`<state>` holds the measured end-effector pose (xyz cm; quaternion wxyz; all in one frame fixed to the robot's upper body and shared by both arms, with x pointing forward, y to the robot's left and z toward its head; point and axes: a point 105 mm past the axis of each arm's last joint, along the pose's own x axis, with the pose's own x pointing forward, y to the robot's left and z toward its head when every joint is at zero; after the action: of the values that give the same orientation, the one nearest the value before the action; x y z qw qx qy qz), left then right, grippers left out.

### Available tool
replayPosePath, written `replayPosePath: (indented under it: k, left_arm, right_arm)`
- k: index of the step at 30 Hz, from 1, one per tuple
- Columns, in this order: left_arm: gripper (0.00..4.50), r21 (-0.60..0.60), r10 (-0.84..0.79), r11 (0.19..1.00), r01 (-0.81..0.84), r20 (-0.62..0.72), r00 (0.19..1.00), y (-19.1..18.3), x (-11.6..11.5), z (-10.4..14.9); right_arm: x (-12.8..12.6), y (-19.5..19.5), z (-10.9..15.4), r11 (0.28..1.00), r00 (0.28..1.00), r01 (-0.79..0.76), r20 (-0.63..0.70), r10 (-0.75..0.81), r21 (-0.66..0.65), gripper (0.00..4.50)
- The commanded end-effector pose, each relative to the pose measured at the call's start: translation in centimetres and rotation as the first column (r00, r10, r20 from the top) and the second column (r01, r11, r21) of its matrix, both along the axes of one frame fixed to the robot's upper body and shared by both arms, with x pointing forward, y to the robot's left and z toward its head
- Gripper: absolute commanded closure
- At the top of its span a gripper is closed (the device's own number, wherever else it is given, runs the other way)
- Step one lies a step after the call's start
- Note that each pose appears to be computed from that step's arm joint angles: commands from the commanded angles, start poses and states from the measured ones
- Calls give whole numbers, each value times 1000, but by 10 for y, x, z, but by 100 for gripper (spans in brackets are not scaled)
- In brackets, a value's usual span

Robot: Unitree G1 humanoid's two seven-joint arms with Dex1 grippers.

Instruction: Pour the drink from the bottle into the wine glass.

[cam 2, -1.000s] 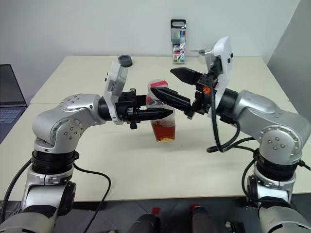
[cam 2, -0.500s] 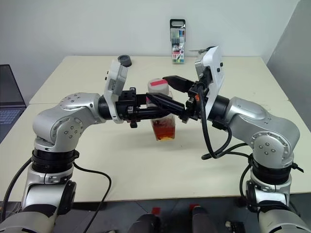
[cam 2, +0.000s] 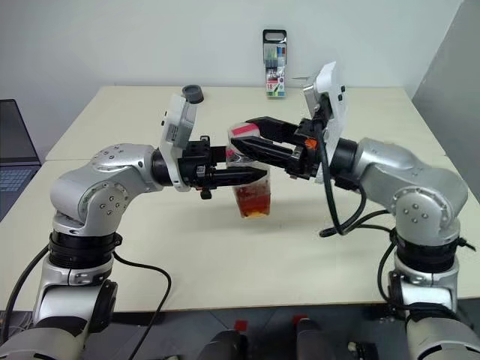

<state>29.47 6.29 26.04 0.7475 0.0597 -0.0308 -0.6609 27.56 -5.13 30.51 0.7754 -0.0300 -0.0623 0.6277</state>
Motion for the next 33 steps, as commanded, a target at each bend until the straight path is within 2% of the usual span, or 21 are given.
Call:
replayPosePath:
  k: [1, 4, 8, 9, 15, 19, 24, 26, 33]
  left_arm:
    - [266, -8, -39, 999, 39, 59, 997, -4, -7, 16]
    - [266, -1, -52, 999, 52, 61, 997, -7, -10, 15]
    - [266, 2, -53, 999, 53, 62, 997, -7, -14, 15]
    - [266, 0, -48, 999, 48, 63, 997, -6, -14, 15]
    - [266, -23, -7, 1000, 8, 60, 998, -3, -11, 11]
    - [266, -40, 5, 999, -3, 57, 998, -4, -9, 11]
    - [266, -46, 8, 999, -5, 60, 998, -6, -6, 11]
    - [266, -47, 8, 999, -5, 62, 998, -7, -6, 12]
    - [266, -48, -3, 999, 7, 68, 998, -11, -3, 16]
  right_arm:
    - [-18, 15, -5, 940, 945, -315, 45, 323, -129, 270]
    - [-5, 24, -8, 902, 911, -389, 68, 407, -186, 270]
    - [8, 24, 3, 913, 918, -380, 56, 392, -150, 270]
    - [8, 17, 4, 920, 927, -365, 32, 373, -141, 197]
    - [-3, -23, -7, 959, 972, -233, -65, 225, -163, 1]
    - [-12, -30, -8, 983, 991, -128, -64, 120, -129, 1]
    - [-10, -18, 2, 998, 997, 42, 60, -40, -37, 1]
    - [-8, -14, 9, 996, 994, 87, 72, -88, 21, 1]
    - [-7, 5, 18, 987, 988, 119, 83, -128, 108, 1]
